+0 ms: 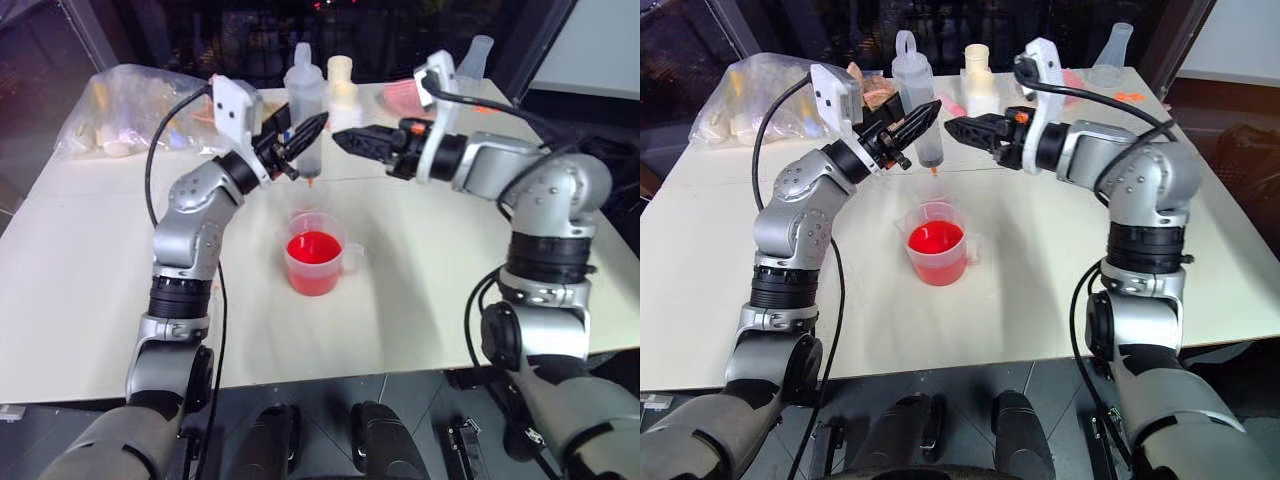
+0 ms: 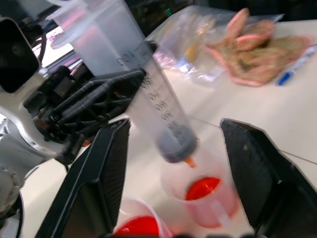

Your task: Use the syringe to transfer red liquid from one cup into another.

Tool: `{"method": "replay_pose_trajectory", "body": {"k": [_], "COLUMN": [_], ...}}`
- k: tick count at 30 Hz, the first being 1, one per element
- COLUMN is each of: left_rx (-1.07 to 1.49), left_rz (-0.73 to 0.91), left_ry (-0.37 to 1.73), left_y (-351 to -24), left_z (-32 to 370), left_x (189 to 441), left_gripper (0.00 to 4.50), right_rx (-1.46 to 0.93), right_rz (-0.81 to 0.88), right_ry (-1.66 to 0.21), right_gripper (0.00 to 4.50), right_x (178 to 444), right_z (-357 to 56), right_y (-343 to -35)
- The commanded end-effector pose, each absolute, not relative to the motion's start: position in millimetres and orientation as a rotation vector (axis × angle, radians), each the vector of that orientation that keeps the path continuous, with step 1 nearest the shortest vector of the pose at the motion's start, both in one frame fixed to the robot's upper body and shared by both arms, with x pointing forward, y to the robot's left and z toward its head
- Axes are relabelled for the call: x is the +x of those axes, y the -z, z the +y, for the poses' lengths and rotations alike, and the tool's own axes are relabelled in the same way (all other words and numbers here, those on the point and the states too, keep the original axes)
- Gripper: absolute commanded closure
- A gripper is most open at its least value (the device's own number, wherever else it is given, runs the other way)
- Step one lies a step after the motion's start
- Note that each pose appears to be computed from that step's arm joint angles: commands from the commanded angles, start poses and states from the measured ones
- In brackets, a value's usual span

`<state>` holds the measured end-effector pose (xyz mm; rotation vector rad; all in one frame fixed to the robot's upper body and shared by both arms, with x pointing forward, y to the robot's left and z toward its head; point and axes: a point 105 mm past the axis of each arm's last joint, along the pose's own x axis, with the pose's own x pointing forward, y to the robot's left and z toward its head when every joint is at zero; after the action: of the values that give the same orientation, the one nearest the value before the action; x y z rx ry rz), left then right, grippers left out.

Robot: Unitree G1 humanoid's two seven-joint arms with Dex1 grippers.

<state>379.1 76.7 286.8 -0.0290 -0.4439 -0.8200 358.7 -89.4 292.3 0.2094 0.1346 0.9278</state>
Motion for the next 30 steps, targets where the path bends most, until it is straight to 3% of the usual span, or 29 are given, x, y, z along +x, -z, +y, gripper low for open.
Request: {"method": "replay_pose_trajectory", "body": {"k": [1,7,13,16,19,21,26,30], "left_rx": [-0.037,-0.207,-0.3,-0.408,-0.327,-0.328,-0.337,-0.319], "left_rz": [-0.51,-0.441,-0.129,0.138,0.319,0.476,0.737,0.825], "left_ry": [0.817,0.772,0.526,0.375,0.25,0.163,0.142,0.168], "left_y": [-307.9,-330.7,-348.9,-329.6,-299.8,-266.8,-200.7,-165.4], "left_z": [81.2,94.4,135.1,158.5,174.7,189.9,196.0,194.6], "left_x": [372.4,376.9,401.4,412.6,412.1,408.4,394.0,380.6], "left_gripper": [3.0,3.0,3.0,3.0,3.0,3.0,3.0,3.0], "right_rx": [0.19,0.194,0.205,0.212,0.215,0.21,0.191,0.176], "right_rz": [0.057,0.052,0.074,0.078,0.08,0.086,0.1,0.106], "right_ry": [-0.973,-0.936,-0.914,-0.905,-0.904,-0.911,-0.926,-0.937], "right_gripper": [1.53,1.53,1.53,1.53,1.53,1.53,1.53,1.53], "right_x": [339.6,336.4,335.9,337.3,338.2,338.5,337.8,335.9], "right_z": [-91.8,-99.2,-103.0,-103.6,-103.5,-102.4,-101.4,-99.8], "right_y": [-312.3,-311.4,-301.4,-299.0,-298.1,-297.5,-297.8,-297.1]}}
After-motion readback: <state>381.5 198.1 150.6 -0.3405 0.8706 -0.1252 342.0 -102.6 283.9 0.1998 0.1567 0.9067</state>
